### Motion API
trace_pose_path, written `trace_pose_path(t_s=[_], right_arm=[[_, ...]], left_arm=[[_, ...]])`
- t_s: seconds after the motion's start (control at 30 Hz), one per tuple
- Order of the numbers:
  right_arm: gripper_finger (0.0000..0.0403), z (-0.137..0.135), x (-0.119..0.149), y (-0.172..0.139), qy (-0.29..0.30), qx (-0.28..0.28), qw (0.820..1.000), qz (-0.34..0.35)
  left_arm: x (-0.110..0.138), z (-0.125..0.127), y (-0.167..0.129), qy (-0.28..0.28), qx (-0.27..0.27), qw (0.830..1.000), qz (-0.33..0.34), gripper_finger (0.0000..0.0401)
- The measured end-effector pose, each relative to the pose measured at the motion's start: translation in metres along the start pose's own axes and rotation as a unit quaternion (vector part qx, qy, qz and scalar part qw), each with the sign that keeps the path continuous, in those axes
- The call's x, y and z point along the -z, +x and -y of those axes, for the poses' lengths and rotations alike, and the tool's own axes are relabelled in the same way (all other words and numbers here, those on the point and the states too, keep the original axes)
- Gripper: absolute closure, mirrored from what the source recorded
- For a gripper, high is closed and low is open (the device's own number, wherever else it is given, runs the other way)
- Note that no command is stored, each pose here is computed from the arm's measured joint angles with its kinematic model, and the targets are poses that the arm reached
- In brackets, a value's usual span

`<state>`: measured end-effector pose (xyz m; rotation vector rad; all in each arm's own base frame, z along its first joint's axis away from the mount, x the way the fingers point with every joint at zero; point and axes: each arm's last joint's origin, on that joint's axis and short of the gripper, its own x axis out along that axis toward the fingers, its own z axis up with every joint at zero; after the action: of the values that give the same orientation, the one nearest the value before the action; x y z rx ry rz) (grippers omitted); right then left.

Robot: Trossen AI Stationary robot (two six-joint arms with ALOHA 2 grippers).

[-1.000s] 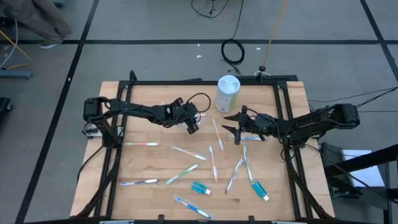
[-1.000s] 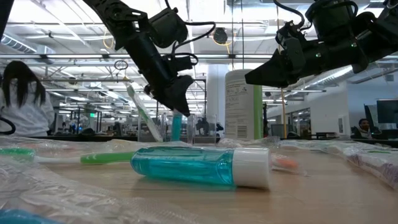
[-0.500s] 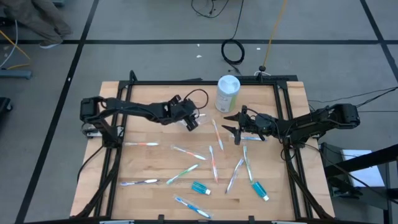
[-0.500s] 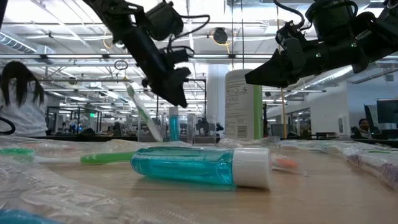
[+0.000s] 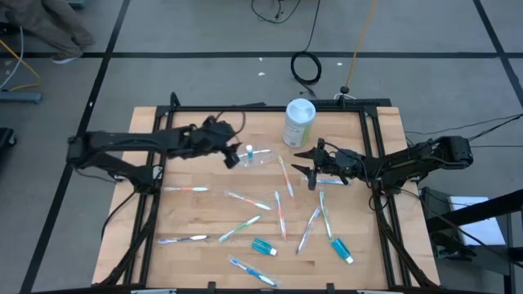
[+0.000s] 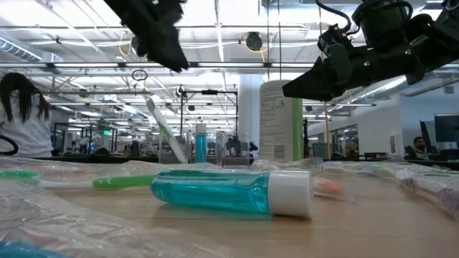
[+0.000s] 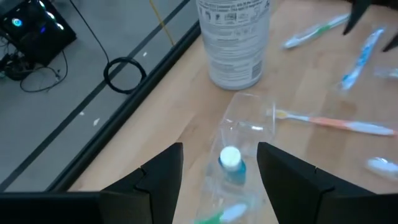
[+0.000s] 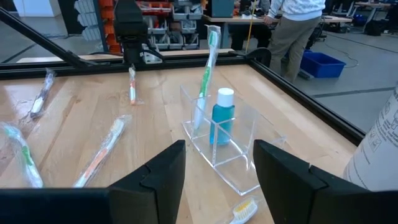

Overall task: Pick & Place toothbrushing station
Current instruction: Put the green toothbrush into the transparent organizer

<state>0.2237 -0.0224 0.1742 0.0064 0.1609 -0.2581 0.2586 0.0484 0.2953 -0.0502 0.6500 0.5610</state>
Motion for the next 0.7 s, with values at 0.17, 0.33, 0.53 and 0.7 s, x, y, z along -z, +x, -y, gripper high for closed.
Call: trace_pose_path(t_s=[0.17, 0.33, 0.53, 0.7], right_arm=[[0.0222, 0.0, 0.0, 0.0, 0.0, 0.0, 1.0, 0.0], [0.0222, 0.0, 0.0, 0.0, 0.015, 0.0, 1.0, 0.0], [0.0222, 0.0, 0.001, 0.0, 0.014, 0.002, 1.0, -0.004], [0.0222, 0.005, 0.007, 0.0, -0.033, 0.067, 0.997, -0.035]], left_arm=[[0.006, -0.007, -0.033, 0.008, 0.01, 1.0, -0.009, 0.0187], [0.019, -0.008, -0.051, 0.015, 0.025, 1.0, -0.006, 0.0187], [0.055, -0.008, -0.049, -0.004, 0.042, 0.999, 0.023, 0.0187], [0.077, -0.01, -0.047, -0.019, 0.059, 0.997, 0.035, 0.0187]])
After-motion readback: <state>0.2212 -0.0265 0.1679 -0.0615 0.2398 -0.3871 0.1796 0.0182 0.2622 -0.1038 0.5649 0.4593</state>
